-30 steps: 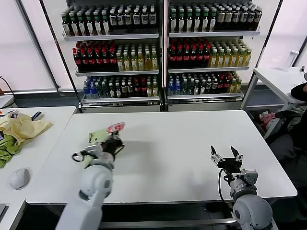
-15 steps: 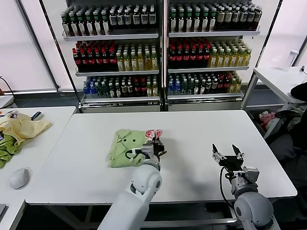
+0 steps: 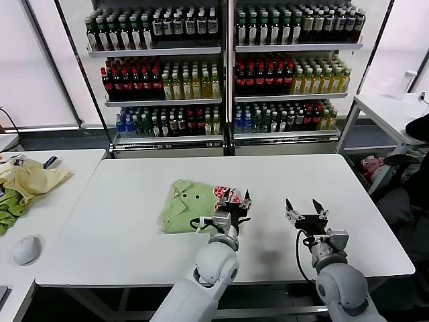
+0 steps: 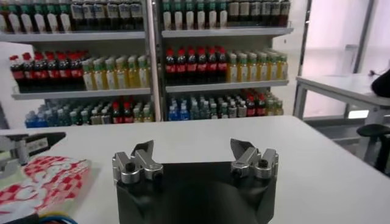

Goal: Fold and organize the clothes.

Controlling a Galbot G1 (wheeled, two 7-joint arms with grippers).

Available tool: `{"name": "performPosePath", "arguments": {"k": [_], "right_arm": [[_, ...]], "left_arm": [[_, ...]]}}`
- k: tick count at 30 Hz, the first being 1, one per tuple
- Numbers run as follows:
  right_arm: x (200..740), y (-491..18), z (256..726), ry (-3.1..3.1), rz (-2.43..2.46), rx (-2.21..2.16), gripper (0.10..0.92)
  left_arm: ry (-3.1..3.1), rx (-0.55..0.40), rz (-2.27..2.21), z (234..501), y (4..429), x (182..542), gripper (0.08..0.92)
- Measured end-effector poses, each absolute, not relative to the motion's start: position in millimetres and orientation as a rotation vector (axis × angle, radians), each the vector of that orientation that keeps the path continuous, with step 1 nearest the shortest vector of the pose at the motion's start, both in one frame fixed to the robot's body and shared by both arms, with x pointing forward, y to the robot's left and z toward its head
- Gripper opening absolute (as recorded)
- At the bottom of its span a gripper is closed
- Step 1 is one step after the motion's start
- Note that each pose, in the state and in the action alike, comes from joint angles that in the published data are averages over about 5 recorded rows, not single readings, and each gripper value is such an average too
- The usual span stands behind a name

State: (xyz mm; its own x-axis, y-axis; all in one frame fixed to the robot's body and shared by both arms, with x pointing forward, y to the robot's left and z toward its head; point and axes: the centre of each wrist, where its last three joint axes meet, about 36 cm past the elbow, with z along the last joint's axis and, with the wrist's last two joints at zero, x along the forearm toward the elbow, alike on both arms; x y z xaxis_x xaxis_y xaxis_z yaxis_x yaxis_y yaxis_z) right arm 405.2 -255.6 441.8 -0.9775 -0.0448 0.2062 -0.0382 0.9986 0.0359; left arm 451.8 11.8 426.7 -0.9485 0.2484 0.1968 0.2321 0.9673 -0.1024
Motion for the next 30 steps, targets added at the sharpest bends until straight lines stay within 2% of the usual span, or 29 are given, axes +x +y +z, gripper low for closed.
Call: {"name": "performPosePath", "arguments": {"k": [4, 7, 14, 19, 25, 27, 30], "right_arm": [[417, -233, 438, -2.916, -0.08, 0.115, 0.823], [430, -212, 435, -2.901, -0.115, 0.155, 0.823], [466, -160, 425, -2.844, -0.206, 0.227, 0.823], [491, -127, 416, -2.791, -0.239, 0.261, 0.823], [516, -100, 406, -2.73, -0.242, 0.251, 0.822], [522, -94, 402, -2.712, -0.232, 0.237, 0.807], [529, -86, 396, -2.693, -0.206, 0.212, 0.742]], "left_arm": [[-2.951, -0.332, 0.127, 427, 37, 439, 0.763], [-2.979, -0.275, 0.134, 425, 64, 430, 0.811], [-3.028, -0.1, 0.116, 417, 130, 406, 0.823], [-3.045, 0.003, 0.104, 412, 162, 386, 0.823], [-3.056, 0.067, 0.09, 406, 181, 365, 0.823], [-3.058, 0.083, 0.083, 405, 186, 359, 0.823], [-3.06, 0.103, 0.074, 404, 193, 352, 0.823]]}}
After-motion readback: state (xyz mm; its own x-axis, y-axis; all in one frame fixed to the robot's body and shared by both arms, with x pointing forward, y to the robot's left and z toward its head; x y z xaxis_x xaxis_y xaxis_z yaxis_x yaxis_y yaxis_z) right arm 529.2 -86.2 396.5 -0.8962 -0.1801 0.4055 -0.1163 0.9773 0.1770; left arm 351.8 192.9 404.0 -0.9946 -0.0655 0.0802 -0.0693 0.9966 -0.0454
